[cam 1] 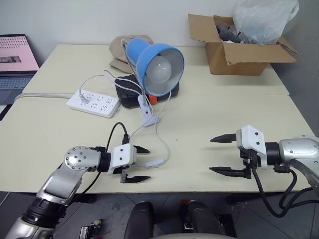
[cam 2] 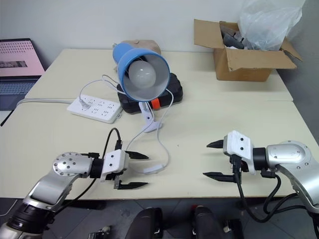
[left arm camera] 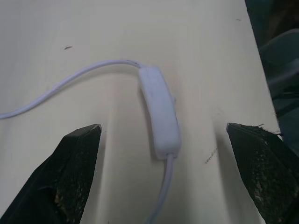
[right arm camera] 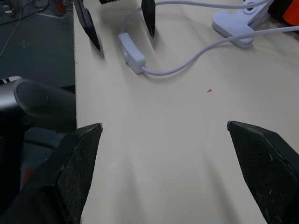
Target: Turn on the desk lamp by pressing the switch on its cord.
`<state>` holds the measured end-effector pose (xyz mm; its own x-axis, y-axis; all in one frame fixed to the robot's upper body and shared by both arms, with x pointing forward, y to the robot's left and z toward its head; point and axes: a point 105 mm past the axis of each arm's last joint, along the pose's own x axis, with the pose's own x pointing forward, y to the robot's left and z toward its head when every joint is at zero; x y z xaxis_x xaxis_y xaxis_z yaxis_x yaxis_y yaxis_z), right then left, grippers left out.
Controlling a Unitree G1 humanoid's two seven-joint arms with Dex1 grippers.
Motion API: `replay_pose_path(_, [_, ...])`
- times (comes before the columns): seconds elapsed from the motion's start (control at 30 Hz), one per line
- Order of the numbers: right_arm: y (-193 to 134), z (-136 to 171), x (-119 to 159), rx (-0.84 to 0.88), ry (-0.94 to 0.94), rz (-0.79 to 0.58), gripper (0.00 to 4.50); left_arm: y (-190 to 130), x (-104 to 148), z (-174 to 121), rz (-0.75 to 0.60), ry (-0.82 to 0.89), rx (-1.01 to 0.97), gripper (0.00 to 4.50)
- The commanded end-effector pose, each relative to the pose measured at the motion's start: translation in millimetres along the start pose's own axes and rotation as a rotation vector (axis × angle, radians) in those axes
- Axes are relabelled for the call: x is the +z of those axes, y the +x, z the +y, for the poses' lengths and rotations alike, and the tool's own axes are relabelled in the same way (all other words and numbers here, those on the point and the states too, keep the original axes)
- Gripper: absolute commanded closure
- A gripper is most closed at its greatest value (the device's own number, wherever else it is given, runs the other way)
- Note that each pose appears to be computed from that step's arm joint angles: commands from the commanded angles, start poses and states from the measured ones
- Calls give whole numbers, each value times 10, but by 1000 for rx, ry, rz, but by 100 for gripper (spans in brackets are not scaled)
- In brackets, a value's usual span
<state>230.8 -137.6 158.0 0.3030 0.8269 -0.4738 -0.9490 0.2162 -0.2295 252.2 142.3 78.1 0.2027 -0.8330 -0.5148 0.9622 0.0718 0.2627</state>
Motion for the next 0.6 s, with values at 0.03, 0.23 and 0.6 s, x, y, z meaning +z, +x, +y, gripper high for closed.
replay_pose_path(0.03, [-69,13,115,-20,-39,-8,0,1,5,8,4,40,-15,3])
replay_pose_path(0.23, [-59,2,176,-25,-42,-16,0,54,-49,42,-4,31,-7,77])
replay_pose_path(0.6, [-65,-13,217,-44,-49,-26,0,124,-100,88,-5,42,1,298])
